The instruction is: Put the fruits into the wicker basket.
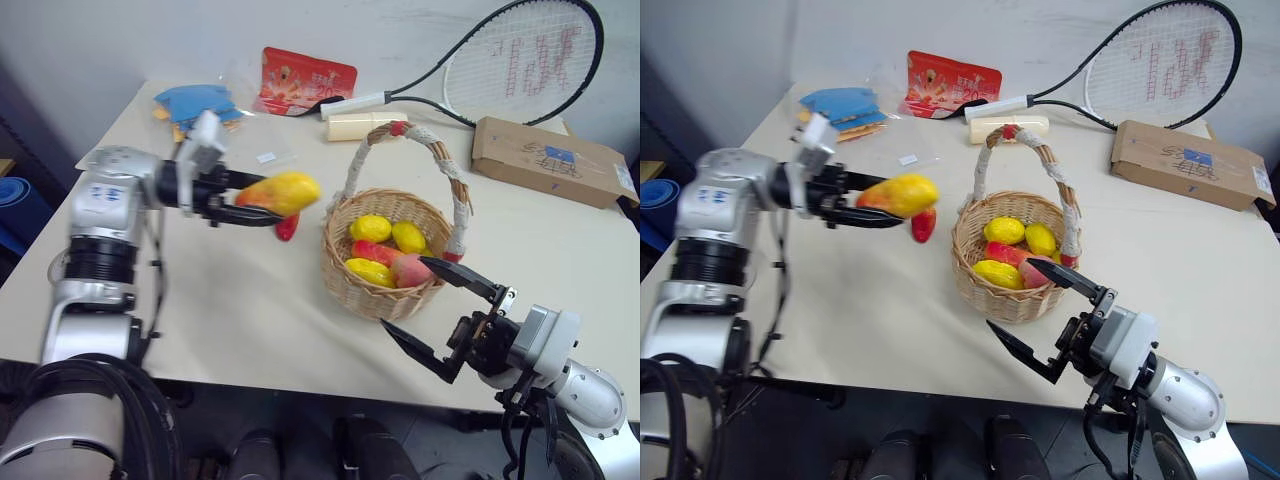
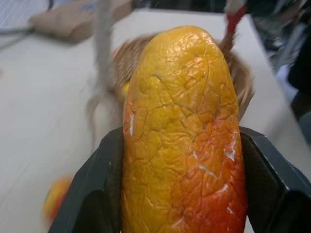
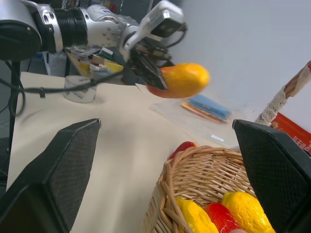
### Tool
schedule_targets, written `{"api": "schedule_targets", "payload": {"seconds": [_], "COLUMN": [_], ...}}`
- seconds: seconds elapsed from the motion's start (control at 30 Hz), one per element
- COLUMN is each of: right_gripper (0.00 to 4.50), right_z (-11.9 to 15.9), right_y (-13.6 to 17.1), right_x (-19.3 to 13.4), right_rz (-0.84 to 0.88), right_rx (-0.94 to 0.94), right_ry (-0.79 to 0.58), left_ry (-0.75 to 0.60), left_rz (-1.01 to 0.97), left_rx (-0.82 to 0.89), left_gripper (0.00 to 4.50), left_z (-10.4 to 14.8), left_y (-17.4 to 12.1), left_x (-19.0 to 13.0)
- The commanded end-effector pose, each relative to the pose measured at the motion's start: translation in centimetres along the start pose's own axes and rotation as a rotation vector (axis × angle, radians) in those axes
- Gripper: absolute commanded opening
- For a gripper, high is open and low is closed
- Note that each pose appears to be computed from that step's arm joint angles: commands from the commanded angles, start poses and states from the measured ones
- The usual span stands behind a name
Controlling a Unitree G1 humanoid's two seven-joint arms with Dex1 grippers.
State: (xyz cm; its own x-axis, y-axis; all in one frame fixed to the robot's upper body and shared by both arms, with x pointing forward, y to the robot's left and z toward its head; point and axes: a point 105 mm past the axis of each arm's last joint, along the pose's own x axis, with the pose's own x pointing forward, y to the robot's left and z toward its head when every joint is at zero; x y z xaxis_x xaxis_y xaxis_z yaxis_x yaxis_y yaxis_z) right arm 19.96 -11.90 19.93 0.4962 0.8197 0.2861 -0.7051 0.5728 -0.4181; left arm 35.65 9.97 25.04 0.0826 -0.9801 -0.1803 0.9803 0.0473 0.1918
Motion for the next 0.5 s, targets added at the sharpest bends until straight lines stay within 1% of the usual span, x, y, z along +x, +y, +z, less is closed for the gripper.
{"api": "schedule_targets", "payload": {"seconds": [0.03, 0.1, 0.17, 0.23, 0.27, 0.37, 0.4, 0.5], "right_gripper": [4.50, 4.50, 4.50, 4.50, 4.50, 4.50, 4.50, 4.50], "right_z": [0.6, 0.4, 0.2, 0.0, -0.1, -0.2, -0.2, -0.2], "right_y": [-0.6, -0.8, -0.7, -0.5, -0.5, -0.4, -0.3, -0.2], "right_x": [-0.4, -0.8, -1.1, -1.2, -1.3, -1.3, -1.3, -1.3], "right_rz": [-0.059, -0.084, -0.086, -0.084, -0.085, -0.087, -0.086, -0.080], "right_rx": [-0.053, -0.063, -0.062, -0.060, -0.059, -0.059, -0.057, -0.053], "right_ry": [-0.001, 0.012, 0.017, 0.020, 0.018, 0.013, 0.009, 0.002], "left_ry": [0.001, -0.024, -0.035, -0.026, -0.046, -0.088, -0.085, -0.069], "left_rz": [-0.012, 0.052, 0.091, 0.056, 0.056, 0.085, 0.119, 0.221], "left_rx": [0.067, 0.041, 0.025, 0.042, 0.054, 0.098, 0.100, 0.110], "left_gripper": [2.61, 2.61, 2.61, 3.32, 3.51, 4.34, 4.46, 4.46], "left_z": [0.3, 0.0, -0.2, -0.6, -0.3, 0.1, -0.1, -1.3], "left_y": [-0.6, 0.2, 0.6, 0.0, -0.2, -0.2, 0.0, 0.0], "left_x": [3.0, 4.9, 5.7, 5.9, 5.5, 3.8, 2.6, -1.7]}}
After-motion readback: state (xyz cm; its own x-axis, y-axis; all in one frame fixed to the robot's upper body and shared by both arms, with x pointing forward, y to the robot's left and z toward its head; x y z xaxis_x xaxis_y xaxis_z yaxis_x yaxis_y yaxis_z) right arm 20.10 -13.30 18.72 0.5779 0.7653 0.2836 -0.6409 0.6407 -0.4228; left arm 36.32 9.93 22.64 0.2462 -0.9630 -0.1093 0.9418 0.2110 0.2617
